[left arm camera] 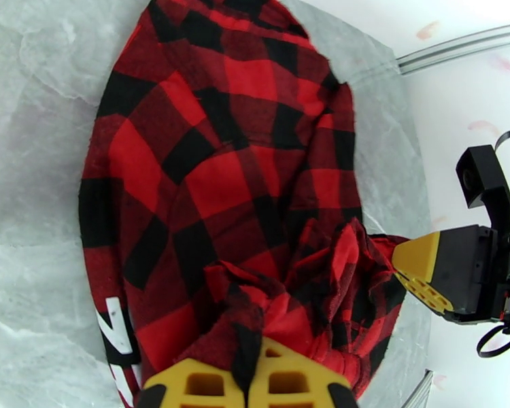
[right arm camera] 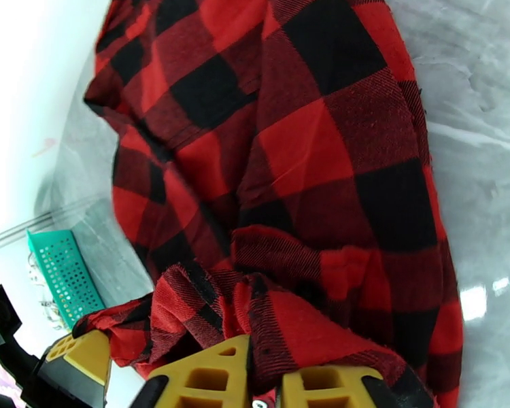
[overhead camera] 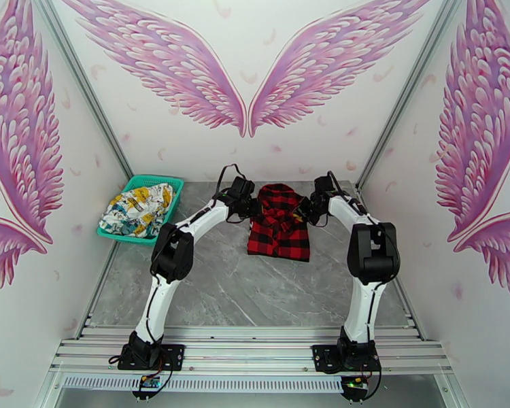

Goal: Fold and stack the mixed laundry pile

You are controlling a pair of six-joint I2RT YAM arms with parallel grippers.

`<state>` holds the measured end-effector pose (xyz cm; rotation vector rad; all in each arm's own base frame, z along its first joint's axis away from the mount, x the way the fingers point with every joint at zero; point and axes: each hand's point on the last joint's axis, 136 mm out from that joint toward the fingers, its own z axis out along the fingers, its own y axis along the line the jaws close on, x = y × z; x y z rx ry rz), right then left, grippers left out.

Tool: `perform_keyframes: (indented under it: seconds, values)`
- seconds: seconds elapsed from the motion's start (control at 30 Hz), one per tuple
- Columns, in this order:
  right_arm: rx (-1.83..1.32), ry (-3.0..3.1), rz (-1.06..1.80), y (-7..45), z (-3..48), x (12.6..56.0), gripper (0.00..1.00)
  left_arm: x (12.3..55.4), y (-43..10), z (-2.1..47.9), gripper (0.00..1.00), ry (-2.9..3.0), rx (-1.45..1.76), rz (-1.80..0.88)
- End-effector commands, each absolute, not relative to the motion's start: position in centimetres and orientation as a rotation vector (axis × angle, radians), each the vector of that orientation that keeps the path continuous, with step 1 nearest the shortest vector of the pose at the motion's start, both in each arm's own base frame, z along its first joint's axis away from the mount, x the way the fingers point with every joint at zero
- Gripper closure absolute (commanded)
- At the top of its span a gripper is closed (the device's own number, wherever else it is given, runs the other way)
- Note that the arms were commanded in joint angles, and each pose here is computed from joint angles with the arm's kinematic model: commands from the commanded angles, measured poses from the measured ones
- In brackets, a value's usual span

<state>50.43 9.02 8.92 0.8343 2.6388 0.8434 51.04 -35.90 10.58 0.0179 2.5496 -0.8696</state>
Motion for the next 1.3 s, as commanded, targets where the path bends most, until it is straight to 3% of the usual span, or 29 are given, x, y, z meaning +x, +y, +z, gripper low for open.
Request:
perform_keyframes:
  seconds: [0.0, 0.17, 0.23, 0.37, 0.5, 0.7, 0.87, 1.07, 1.27]
  values:
    - [0.787, 2.599, 0.913, 9.1, 8.8, 52.7, 0.83, 52.4, -35.6, 9.1, 1.00, 2.564, 0.003, -0.866]
    - [0.783, 2.601, 0.941, 8.8, 7.8, 54.0, 0.81, 53.8, -35.9, 8.2, 1.00, 2.562, 0.001, -0.886]
    - [0.783, 2.588, 0.961, 8.7, 7.8, 54.3, 0.73, 54.0, -35.8, 8.1, 0.96, 2.562, -0.010, -0.887]
    - [0.768, 2.560, 1.016, 8.5, 9.1, 54.5, 0.53, 54.4, -34.9, 9.4, 0.65, 2.536, -0.014, -0.867]
    - [0.727, 2.525, 1.022, 7.9, 11.5, 54.1, 0.48, 54.6, -33.7, 12.9, 0.50, 2.479, 0.028, -0.803]
    - [0.649, 2.477, 0.983, 6.7, 15.1, 52.2, 0.44, 53.7, -30.7, 17.8, 0.47, 2.419, 0.106, -0.627]
    - [0.607, 2.484, 0.951, 6.9, 15.2, 48.3, 0.45, 49.9, -29.8, 19.3, 0.45, 2.406, 0.209, -0.576]
    - [0.551, 2.537, 0.969, 8.5, 12.7, 44.4, 0.52, 44.7, -34.6, 16.4, 0.48, 2.470, 0.448, -0.651]
    - [0.577, 2.571, 1.067, 10.8, 9.8, 43.7, 0.51, 43.3, -37.7, 12.0, 0.52, 2.532, 0.518, -0.705]
